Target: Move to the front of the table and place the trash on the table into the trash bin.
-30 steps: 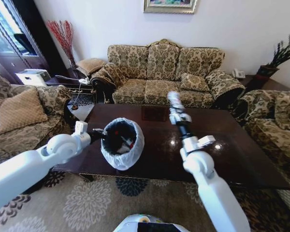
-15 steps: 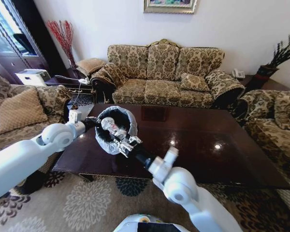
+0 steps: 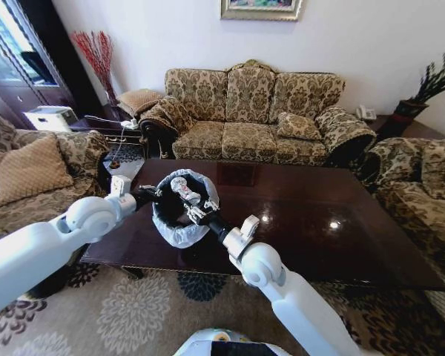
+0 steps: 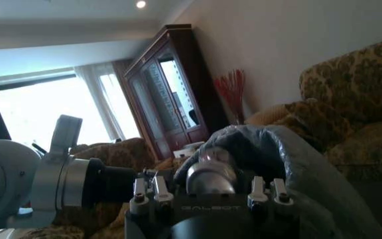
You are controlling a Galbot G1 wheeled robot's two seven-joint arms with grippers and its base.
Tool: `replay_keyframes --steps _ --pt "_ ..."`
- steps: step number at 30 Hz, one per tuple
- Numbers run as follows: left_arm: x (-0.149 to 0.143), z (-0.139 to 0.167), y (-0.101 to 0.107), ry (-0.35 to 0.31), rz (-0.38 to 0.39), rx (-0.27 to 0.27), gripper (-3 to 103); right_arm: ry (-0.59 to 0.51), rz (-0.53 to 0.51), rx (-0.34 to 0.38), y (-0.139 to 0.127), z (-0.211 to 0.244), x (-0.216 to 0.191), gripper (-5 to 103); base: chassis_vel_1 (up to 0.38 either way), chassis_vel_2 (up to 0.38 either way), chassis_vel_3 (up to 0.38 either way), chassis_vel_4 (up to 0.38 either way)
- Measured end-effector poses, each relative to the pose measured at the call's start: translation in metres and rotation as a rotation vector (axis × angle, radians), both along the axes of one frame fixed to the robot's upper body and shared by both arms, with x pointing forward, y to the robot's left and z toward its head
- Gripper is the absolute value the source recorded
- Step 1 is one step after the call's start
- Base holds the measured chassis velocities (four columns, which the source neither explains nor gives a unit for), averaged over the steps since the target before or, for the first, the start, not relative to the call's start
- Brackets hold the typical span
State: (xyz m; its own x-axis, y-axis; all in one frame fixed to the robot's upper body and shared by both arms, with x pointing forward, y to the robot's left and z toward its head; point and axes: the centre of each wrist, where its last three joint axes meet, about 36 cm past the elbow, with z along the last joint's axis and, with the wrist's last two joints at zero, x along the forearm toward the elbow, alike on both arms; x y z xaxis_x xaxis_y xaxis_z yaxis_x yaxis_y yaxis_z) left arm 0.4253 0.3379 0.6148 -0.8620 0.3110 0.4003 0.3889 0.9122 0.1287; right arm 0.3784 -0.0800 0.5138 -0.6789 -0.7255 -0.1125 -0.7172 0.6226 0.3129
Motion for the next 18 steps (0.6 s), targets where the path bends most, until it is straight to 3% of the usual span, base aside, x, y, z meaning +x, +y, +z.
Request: replay_keyframes --steps 3,6,7,9,10,11,12,14,18 --pt "-0.001 0.000 -0.001 0.003 -0.005 -0.003 0 -0.005 -0.003 0.002 -0.002 0.002 0.000 66 0.000 0.000 0.000 0.000" --pt "0.000 -0.001 0.000 0.003 0.006 -0.001 0 -0.015 -0.026 0.002 -0.009 0.003 0.001 83 0.000 0.000 0.000 0.000" --pt "0.000 -0.001 0.000 0.003 0.006 -0.001 0 -0.015 -0.026 0.002 -0.009 0.003 0.001 83 0.000 0.000 0.000 0.000" --pt "-0.001 -0.004 0.000 0.014 0.011 -0.007 0 -0.049 -0.066 0.046 -0.016 0.003 0.002 93 0.000 0.000 0.000 0.000" --pt "-0.001 -0.004 0.000 0.014 0.011 -0.007 0 -0.049 -0.066 0.046 -0.016 0.003 0.002 93 0.000 0.000 0.000 0.000" --pt "-0.001 -0.004 0.000 0.017 0.014 -0.010 0 -0.060 -0.077 0.063 -0.018 0.003 0.002 93 0.000 0.000 0.000 0.000" --pt "-0.001 -0.005 0.003 0.023 0.044 -0.020 0 -0.135 -0.128 0.138 -0.026 0.008 -0.001 99 0.000 0.000 0.000 0.000" --pt "0.001 -0.003 0.006 0.020 0.085 -0.032 0 -0.216 -0.174 0.209 -0.041 0.020 -0.010 100 0.000 0.000 0.000 0.000" --pt "0.001 0.005 0.012 0.000 0.119 -0.046 0 -0.306 -0.238 0.286 -0.066 0.036 -0.026 100 0.000 0.000 0.000 0.000"
